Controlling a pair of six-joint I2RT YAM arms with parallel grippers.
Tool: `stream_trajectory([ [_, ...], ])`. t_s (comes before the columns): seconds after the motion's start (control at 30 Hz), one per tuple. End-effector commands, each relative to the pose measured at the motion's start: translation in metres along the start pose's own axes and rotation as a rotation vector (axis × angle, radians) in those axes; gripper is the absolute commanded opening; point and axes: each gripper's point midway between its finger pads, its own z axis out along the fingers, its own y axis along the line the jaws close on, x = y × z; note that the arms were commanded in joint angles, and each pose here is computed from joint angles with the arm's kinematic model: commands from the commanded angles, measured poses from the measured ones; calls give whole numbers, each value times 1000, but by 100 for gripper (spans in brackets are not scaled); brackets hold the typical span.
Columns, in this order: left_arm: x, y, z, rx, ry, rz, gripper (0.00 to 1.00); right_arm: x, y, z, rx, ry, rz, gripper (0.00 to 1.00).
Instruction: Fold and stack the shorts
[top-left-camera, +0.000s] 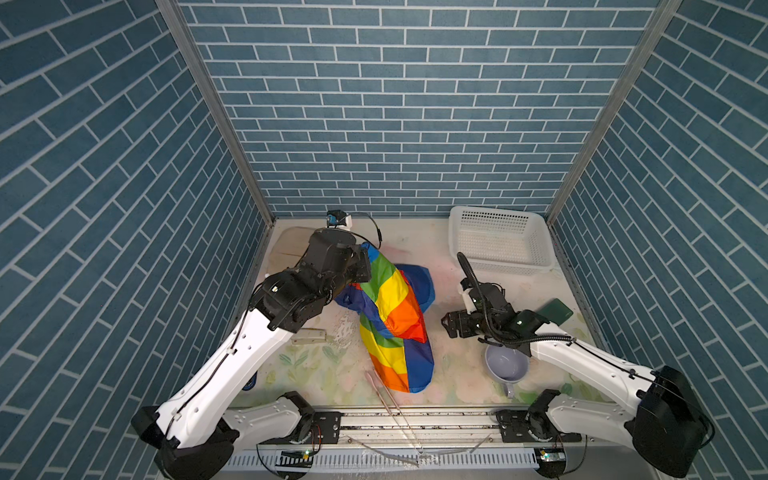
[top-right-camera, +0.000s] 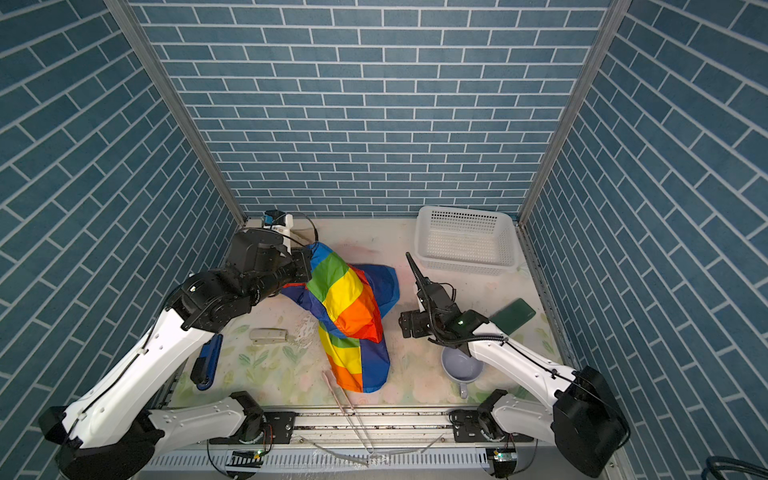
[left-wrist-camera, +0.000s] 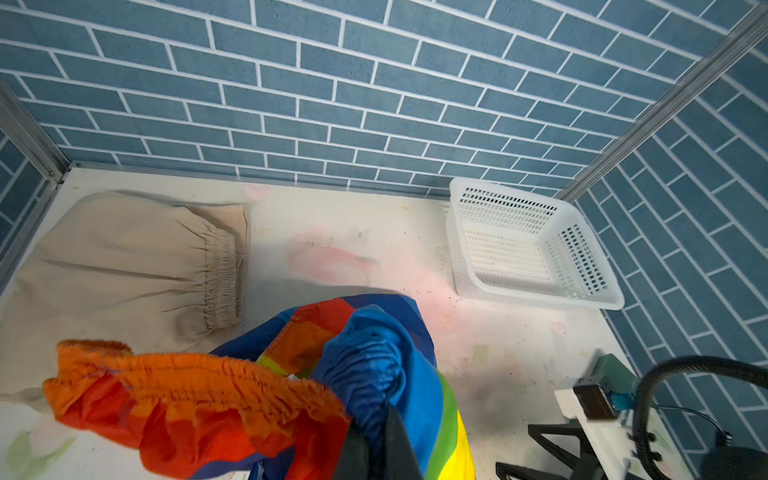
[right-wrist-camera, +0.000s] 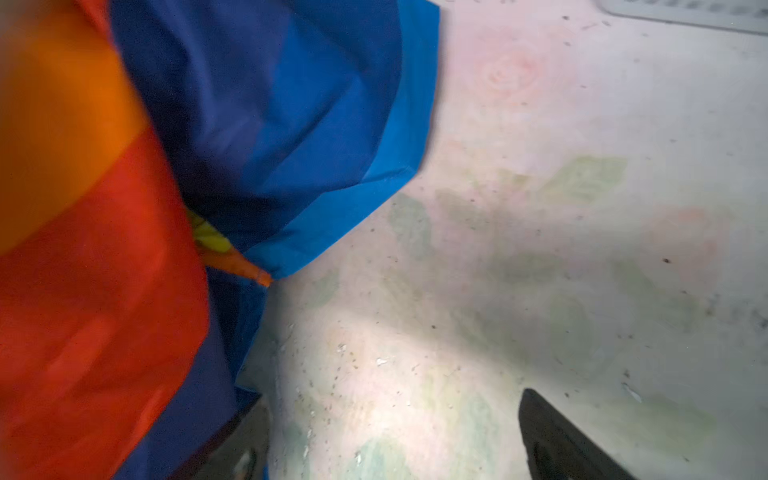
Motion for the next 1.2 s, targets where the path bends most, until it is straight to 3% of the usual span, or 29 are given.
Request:
stream_trajectory([
  [0.0,-17,-5,-3,-2,-30,20,0,-12,22,-16,-79,-73,-79,91],
  [0.17,-36,-15,4,-18,-40,41,0,-2,42,-35,-168,-100,-105,87],
  [0.5,-68,-16,13,-98,-71,75,0,67,94,-48,-363,115,-183,82],
  [0.73,-76,-10,20,-123,-64,51,0,103,125,-34,-557,216,-44,91],
  [0.87,-80,-12,18,-114,-71,48,0,104,124,-12,-564,187,37,98],
  [1.17,-83,-13,14,-108,-76,45,0,67,155,22,-672,182,75,98],
])
